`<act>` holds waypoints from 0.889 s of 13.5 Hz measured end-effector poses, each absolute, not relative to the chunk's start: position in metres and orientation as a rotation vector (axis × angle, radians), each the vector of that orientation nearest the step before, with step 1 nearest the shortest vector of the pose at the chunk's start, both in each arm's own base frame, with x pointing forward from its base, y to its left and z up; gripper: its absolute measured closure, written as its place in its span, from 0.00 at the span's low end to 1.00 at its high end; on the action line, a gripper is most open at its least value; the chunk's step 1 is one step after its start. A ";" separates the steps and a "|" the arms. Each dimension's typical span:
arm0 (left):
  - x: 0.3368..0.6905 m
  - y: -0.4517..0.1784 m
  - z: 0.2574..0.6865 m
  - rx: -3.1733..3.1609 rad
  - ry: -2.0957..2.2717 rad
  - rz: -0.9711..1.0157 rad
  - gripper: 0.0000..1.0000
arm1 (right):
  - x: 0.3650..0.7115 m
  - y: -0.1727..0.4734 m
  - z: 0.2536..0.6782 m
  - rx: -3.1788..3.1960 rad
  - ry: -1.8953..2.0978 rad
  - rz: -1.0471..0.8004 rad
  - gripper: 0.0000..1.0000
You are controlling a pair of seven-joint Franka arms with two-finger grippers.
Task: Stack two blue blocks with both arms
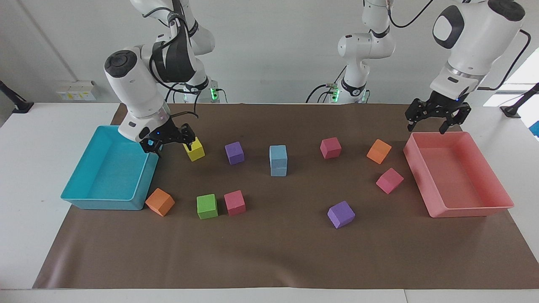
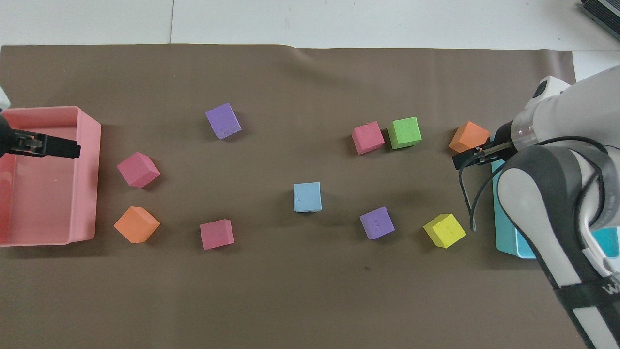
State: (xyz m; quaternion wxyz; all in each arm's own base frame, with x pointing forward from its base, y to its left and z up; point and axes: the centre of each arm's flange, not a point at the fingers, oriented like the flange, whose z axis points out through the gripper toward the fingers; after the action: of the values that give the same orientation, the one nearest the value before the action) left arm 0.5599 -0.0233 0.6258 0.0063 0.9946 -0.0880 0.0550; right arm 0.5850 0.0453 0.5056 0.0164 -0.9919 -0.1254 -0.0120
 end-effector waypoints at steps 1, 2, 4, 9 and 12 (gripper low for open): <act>0.561 -0.023 0.642 3.112 -0.276 0.165 0.00 | 0.581 0.040 0.520 -3.092 -0.386 -0.069 0.00; 0.561 -0.023 0.654 3.113 -0.276 0.164 0.00 | 0.577 0.034 0.533 -3.097 -0.377 -0.084 0.00; 0.556 -0.022 0.667 3.114 -0.277 0.123 0.00 | 0.566 0.020 0.557 -3.103 -0.349 -0.090 0.00; 0.547 -0.032 0.667 3.121 -0.142 0.034 0.00 | 0.553 -0.013 0.608 -3.116 -0.125 -0.054 0.00; 0.547 -0.032 0.666 3.121 -0.136 0.026 0.00 | 0.541 -0.021 0.631 -3.116 0.044 0.033 0.00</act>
State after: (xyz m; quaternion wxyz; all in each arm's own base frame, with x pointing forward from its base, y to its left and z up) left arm 0.5470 -0.0315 0.6657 0.0086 0.9990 -0.0435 0.0082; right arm 0.5410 -0.0207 0.6305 0.0127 -0.9998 0.0140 0.0106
